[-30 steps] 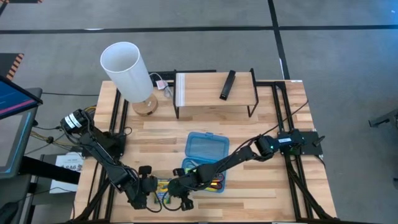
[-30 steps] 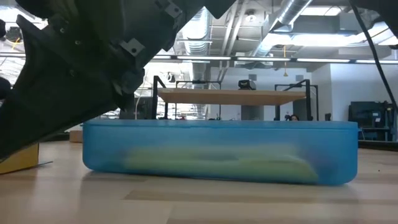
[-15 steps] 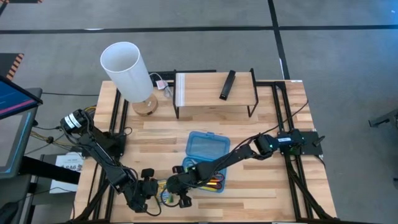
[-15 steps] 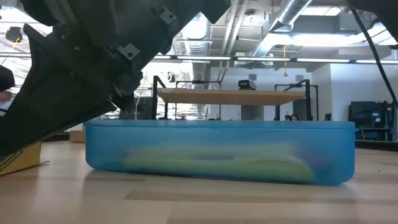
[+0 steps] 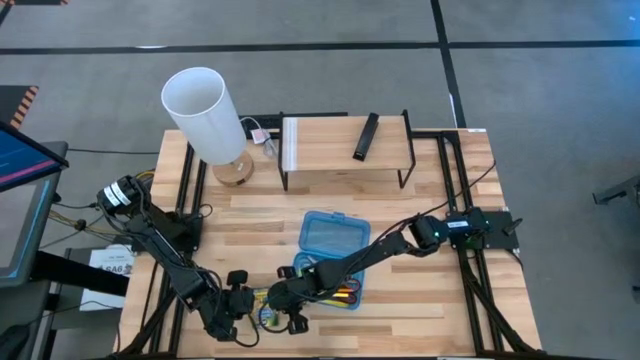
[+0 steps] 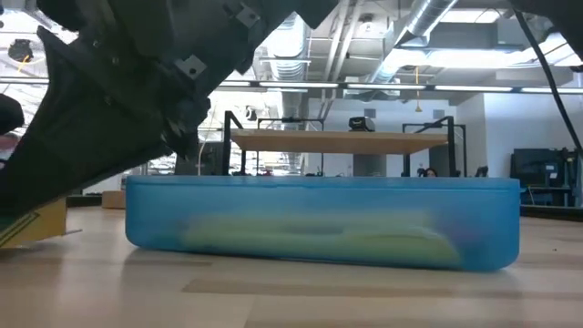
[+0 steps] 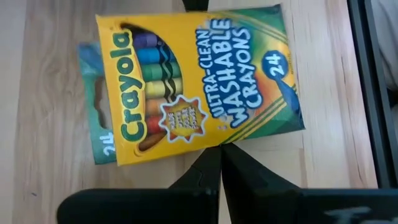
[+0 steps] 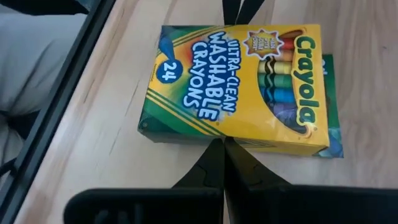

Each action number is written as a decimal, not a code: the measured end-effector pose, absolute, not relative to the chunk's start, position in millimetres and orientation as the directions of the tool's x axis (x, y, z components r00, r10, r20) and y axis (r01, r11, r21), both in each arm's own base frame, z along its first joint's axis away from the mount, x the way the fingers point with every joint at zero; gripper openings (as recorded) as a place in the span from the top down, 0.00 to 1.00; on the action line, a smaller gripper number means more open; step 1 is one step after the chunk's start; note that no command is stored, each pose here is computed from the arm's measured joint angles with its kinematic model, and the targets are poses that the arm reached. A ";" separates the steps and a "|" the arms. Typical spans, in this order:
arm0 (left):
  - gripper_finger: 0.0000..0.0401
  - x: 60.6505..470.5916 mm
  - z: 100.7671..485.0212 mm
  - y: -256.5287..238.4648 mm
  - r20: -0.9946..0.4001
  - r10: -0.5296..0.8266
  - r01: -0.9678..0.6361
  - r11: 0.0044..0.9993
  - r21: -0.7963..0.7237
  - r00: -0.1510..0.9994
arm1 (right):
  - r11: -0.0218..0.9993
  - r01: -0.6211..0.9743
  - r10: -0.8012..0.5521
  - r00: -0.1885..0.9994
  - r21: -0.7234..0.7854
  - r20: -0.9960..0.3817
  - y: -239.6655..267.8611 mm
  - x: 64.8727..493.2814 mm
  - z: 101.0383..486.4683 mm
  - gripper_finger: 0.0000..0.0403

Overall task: Pack school essentials
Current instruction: Put the crayon box into the blue supply box, then close the blue supply box

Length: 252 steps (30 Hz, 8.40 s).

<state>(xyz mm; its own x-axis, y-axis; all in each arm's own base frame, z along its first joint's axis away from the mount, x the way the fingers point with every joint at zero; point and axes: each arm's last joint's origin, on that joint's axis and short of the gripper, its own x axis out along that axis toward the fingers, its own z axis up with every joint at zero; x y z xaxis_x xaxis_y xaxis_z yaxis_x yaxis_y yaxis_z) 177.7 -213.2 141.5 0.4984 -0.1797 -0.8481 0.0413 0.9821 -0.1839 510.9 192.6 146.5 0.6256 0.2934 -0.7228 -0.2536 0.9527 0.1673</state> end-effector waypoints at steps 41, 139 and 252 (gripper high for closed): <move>1.00 230.5 184.8 -181.2 -0.748 -0.162 0.189 0.981 -0.050 0.644 | 0.990 -0.126 0.113 0.514 0.056 -0.850 181.8 476.3 197.2 0.97; 1.00 198.4 137.8 -4.5 -0.429 0.113 -0.176 0.978 -0.109 0.896 | 0.689 0.688 -0.338 0.583 0.228 -0.739 79.7 227.8 122.2 0.98; 1.00 202.3 175.9 -35.7 -0.366 0.112 -0.022 0.970 0.241 0.924 | 0.931 0.361 -0.309 0.850 0.045 -0.426 77.6 247.1 177.1 0.98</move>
<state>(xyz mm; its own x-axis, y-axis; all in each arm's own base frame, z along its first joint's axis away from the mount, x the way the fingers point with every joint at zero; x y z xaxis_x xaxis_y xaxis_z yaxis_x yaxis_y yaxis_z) 202.3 -35.7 175.9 0.9237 0.1121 -0.3664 -0.0221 0.9703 0.2409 247.1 77.6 177.1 0.8499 -0.3095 -0.4265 0.3615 0.9313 0.0445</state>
